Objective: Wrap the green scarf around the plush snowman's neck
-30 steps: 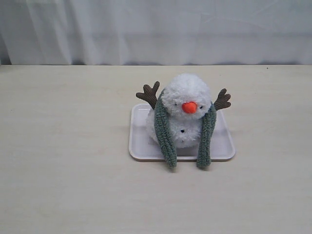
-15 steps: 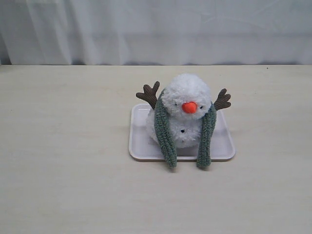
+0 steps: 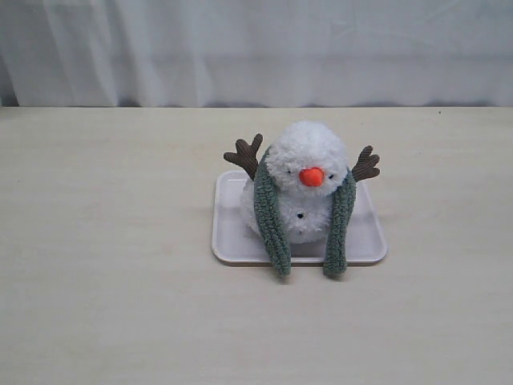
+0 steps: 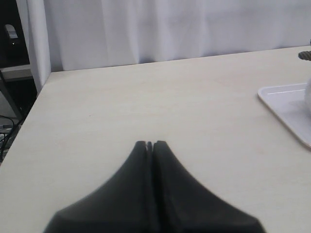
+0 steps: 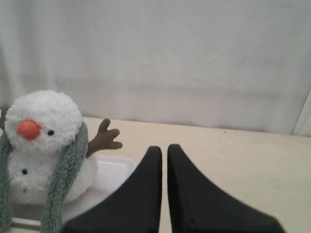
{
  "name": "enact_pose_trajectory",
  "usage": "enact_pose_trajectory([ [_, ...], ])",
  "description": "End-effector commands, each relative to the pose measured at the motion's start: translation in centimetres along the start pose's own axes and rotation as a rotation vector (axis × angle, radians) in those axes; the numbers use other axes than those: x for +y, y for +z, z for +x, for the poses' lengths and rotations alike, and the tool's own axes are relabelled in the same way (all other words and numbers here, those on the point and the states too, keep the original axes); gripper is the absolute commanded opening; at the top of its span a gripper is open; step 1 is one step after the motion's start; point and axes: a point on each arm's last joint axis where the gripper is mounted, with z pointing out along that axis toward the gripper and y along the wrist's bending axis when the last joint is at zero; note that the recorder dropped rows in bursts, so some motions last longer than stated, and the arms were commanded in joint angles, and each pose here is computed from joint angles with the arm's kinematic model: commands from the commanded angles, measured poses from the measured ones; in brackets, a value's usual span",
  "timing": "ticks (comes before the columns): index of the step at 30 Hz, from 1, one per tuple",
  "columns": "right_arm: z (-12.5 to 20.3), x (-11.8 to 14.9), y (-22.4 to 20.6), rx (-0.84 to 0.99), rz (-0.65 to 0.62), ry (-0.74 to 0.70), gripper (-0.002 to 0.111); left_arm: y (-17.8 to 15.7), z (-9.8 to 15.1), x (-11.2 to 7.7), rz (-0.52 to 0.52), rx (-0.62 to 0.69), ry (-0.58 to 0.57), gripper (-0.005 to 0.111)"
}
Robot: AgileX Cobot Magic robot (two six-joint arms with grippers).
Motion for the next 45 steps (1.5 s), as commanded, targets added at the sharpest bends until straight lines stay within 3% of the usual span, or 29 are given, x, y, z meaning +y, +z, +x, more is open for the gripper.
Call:
enact_pose_trajectory([
  [1, 1.18, 0.02, -0.09, 0.121, 0.001, 0.002, 0.004, 0.01, -0.02, -0.02, 0.002, -0.013, -0.002, 0.000],
  [6, 2.14, 0.06, -0.26, 0.228, -0.003, 0.002, 0.004, 0.01, -0.02, -0.02, 0.002, -0.013, -0.002, 0.000],
  [45, 2.17, 0.07, -0.27, 0.232, -0.004, 0.004, 0.004, 0.01, -0.02, -0.02, 0.002, -0.012, -0.002, 0.000],
])
